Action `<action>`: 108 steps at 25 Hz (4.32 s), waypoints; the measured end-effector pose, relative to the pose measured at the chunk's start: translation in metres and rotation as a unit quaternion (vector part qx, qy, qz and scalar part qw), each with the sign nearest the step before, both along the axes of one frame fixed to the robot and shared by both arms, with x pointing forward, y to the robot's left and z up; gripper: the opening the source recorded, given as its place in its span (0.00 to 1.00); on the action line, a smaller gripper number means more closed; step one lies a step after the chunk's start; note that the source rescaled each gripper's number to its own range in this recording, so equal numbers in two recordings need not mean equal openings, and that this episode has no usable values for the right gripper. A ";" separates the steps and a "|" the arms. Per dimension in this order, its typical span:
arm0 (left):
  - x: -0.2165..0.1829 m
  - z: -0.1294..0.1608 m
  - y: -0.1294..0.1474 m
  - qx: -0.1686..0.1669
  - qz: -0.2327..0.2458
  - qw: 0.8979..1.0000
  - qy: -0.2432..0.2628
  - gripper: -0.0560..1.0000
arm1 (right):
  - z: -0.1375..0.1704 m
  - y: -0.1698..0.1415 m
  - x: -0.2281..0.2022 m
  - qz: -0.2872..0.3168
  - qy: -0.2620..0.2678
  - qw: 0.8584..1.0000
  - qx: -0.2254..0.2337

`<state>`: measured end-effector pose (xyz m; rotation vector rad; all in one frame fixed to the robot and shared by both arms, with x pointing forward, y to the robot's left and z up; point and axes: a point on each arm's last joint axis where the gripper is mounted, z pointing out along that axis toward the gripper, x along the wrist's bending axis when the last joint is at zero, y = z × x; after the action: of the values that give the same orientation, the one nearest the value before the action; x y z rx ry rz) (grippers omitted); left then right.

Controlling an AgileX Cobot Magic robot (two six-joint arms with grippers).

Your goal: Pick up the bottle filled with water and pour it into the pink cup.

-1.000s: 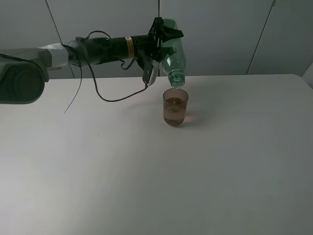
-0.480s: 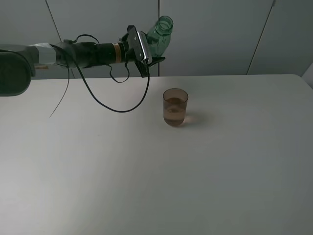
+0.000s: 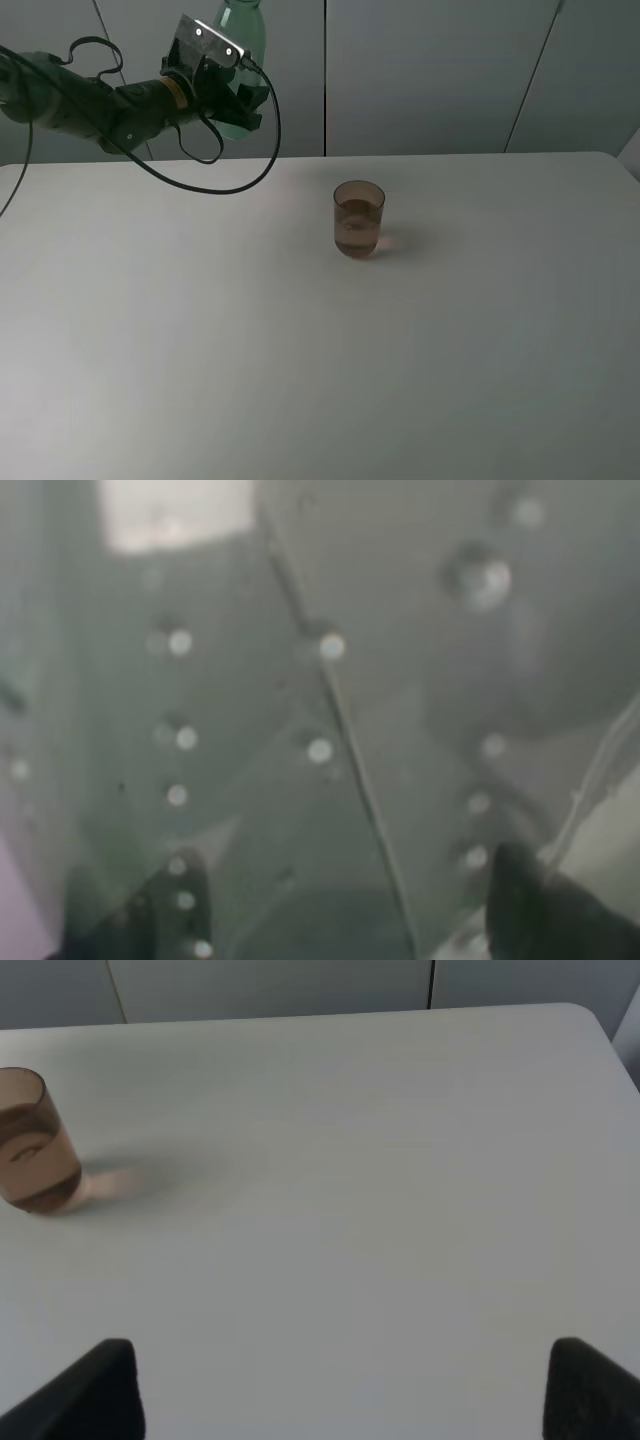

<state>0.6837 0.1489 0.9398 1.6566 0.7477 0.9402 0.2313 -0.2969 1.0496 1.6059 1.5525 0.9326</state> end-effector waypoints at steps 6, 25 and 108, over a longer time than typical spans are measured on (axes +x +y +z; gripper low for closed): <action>-0.043 -0.039 0.047 -0.062 0.121 0.989 0.059 0.06 | 0.000 0.000 0.000 0.000 0.000 1.000 0.000; -0.067 -0.089 0.089 -0.046 0.154 0.985 0.065 0.06 | 0.000 0.000 0.000 0.000 0.000 1.000 0.000; -0.229 0.143 0.122 -0.028 0.235 0.925 0.297 0.97 | 0.000 0.000 0.000 0.000 0.000 1.000 0.000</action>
<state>0.4549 0.2713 1.0826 1.7606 1.6233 0.7133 0.2313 -0.2969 1.0496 1.6059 1.5525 0.9326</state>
